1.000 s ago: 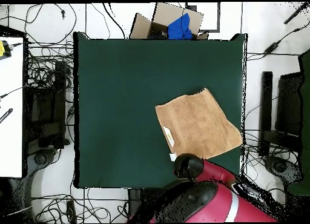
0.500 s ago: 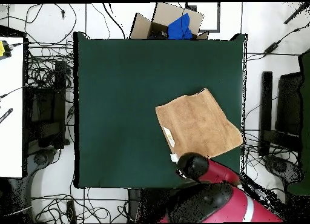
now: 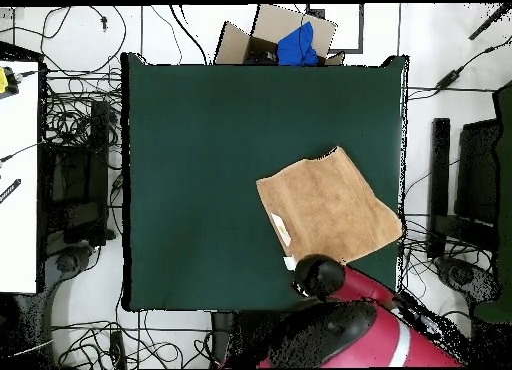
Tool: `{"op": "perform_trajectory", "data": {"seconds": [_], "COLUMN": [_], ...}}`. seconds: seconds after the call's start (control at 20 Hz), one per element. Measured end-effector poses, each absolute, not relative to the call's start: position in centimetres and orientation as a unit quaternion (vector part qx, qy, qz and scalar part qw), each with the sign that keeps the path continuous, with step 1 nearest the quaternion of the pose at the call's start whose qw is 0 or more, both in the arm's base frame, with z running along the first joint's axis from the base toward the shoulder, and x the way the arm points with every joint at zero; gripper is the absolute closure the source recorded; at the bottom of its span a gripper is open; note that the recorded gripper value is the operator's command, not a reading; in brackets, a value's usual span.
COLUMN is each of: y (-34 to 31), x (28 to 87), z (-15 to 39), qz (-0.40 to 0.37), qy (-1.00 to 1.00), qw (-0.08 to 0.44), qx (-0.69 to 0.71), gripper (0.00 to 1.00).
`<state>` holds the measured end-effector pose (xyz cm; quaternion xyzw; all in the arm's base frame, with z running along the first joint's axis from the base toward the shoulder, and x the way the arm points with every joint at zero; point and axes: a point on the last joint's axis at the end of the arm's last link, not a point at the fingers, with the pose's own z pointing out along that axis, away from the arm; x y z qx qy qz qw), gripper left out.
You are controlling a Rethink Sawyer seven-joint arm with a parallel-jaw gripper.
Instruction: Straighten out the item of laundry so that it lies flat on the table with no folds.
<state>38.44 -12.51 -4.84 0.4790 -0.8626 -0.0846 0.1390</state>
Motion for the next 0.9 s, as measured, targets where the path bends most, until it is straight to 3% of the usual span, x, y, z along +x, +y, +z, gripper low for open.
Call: {"op": "perform_trajectory", "data": {"seconds": [0.45, 0.9], "y": [-14.3, -16.2], "x": [38.0, 37.6], "z": [-4.8, -5.2], "qz": [-0.044, -0.072], "qy": [-0.889, -0.903], "qw": [0.136, 0.109], "qx": [0.434, 0.409], "gripper": [0.0, 0.0]}}
